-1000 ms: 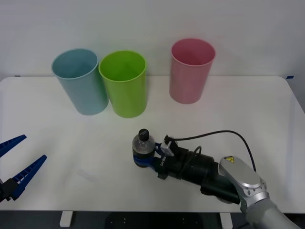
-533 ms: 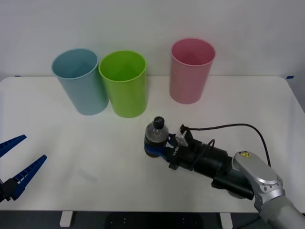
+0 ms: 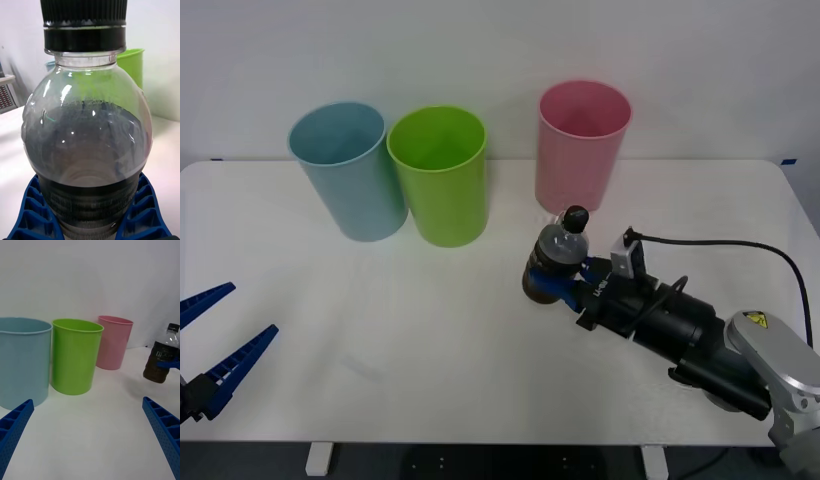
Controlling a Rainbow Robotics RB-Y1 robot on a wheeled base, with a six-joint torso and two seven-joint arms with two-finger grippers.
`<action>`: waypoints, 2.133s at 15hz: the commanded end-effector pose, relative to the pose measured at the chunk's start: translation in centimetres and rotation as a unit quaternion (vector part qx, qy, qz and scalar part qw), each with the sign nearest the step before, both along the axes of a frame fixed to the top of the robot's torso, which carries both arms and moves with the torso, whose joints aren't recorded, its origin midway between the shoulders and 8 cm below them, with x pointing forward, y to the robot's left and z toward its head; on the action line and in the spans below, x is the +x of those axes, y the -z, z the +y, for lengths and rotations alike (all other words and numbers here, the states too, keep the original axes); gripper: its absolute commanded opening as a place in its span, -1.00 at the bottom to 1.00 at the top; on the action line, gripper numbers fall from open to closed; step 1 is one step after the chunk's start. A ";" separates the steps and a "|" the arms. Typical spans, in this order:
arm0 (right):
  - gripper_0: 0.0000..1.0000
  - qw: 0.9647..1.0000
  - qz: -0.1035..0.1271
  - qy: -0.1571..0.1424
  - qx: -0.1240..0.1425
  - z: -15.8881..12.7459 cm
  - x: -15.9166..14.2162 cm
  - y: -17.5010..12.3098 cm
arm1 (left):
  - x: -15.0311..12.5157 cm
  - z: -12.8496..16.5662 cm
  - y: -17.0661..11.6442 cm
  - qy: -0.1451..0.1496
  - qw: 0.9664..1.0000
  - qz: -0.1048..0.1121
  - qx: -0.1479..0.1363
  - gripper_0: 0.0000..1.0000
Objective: Grasp the object on the table and drop it into the matching bin: aluminum can to the light blue bin, PET bottle to the pink bin.
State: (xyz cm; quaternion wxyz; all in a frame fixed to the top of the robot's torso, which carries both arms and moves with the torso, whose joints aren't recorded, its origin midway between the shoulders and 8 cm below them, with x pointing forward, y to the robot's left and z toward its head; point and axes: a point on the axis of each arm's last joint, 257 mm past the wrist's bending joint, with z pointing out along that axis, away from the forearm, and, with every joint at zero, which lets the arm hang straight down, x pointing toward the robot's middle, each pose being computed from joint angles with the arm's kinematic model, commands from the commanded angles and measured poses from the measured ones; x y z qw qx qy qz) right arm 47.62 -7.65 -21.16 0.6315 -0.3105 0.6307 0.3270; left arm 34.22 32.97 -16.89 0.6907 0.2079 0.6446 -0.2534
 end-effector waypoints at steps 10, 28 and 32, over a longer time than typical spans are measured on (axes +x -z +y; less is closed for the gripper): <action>-1.00 0.993 0.028 0.015 0.114 -4.3 0.6 -11.3 | 0.0 0.0 0.0 0.000 1.000 0.000 0.000 1.00; -1.00 0.995 -0.041 0.075 0.058 -8.3 11.6 -23.5 | 0.0 0.0 0.0 0.000 1.000 0.000 0.000 1.00; -1.00 0.995 -0.035 0.086 0.044 -7.8 14.8 -23.7 | 0.0 0.0 0.0 0.000 1.000 0.000 0.000 1.00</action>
